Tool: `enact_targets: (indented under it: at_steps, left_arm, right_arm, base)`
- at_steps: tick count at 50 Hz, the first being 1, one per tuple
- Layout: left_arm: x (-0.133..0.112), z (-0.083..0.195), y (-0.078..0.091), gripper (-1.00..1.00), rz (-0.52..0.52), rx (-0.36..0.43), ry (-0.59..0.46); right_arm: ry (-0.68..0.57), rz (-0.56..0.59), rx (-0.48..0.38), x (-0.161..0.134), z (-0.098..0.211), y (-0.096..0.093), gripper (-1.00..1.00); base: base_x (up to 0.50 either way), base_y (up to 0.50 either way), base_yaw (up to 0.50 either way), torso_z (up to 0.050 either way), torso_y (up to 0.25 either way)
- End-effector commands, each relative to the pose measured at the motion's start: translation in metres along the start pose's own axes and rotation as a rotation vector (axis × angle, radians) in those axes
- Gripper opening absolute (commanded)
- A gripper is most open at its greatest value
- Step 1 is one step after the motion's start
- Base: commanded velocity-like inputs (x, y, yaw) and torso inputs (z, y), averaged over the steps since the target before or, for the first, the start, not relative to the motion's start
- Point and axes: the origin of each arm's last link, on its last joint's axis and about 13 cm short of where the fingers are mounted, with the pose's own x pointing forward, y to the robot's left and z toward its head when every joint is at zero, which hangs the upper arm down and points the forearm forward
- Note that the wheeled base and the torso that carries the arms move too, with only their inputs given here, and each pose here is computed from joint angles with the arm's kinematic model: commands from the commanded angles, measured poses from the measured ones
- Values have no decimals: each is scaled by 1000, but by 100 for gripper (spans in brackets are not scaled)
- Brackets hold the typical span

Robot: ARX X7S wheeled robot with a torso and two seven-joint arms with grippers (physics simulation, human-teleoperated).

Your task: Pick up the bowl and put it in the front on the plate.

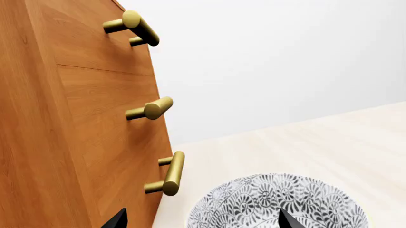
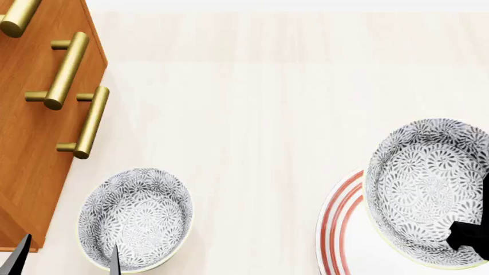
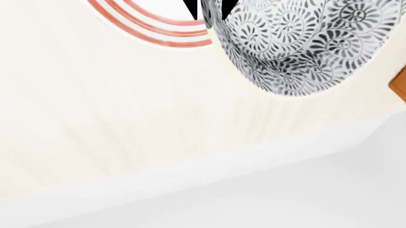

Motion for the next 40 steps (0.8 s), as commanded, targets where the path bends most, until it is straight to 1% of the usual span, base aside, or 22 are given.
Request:
enact_targets:
  at_steps: [1,13,26,40]
  left_arm:
    - [0,-1,-1,100,-5,4,4]
    - [0,-1,-1,100,-9,4,6]
    - [1,-2,0,100,-4,1,11]
    - [1,-2,0,100,-3,-2,17]
  right_arm:
    - [-2,-27,-2,4,-4,-4,-100]
    - [22,-46,-5,5,-11,-5,-100]
    - [60,-30,-4,10,-21,-2,-100]
    - [82,-50,0,15,-29,-5,-100]
  base:
    - [0,0,0,0,0]
    - [0,0,0,0,0]
    - [0,0,0,0,1]
    - [0,0,0,0,0]
